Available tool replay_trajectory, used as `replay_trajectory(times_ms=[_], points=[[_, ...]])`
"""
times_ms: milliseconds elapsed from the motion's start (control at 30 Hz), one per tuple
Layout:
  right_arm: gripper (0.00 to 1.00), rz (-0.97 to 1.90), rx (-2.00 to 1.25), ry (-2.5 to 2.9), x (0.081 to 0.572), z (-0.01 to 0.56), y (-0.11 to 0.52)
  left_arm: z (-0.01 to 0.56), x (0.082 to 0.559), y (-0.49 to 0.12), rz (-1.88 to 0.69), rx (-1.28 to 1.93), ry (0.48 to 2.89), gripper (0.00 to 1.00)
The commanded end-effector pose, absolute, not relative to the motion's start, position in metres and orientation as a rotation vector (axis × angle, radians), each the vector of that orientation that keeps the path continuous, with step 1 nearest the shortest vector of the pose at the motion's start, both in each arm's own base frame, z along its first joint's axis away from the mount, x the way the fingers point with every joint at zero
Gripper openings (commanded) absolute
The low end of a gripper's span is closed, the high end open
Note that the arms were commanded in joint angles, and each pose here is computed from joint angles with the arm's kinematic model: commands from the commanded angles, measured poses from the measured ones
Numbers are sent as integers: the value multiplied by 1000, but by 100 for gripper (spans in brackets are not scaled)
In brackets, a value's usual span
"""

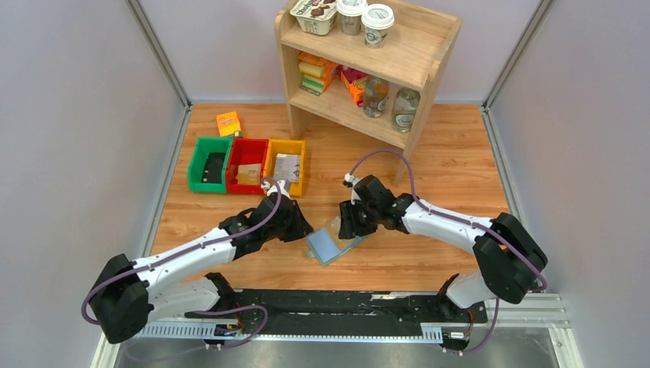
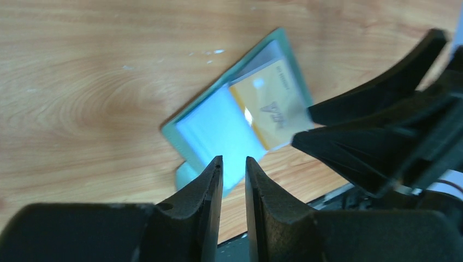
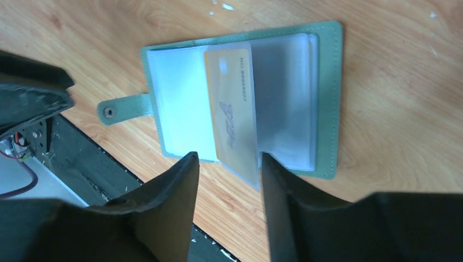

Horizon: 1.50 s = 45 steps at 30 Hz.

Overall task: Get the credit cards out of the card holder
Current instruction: Remove the credit card from the card holder.

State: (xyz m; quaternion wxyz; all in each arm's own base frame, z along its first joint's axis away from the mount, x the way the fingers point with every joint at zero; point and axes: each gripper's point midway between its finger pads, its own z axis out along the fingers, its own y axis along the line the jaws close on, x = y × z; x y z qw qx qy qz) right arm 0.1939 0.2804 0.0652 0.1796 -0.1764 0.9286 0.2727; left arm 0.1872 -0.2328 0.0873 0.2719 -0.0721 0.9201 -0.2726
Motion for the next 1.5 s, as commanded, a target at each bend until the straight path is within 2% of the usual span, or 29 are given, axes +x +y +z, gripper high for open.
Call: replay_trajectory(times_ms=[0,267,433,967,1167,1467], points=[[42,765,-405,2585,210,64,275,111,200,-258,-912,-256,2367,30],[25,779,-314,2624,215,44,261,77,201,-291,-1082,-365,2417,30],[20,818,-278,2646,214,36,257,58,201,-299,-1116,-411,2446,30],[19,851,-242,2705,208,24,256,27,204,-309,-1126,-536,2504,30],[19,855,-223,2717,207,21,255,39,210,-317,-1222,-529,2419,31],[19,886,-189,2731,206,19,255,70,217,-324,-1403,-491,2230,18]])
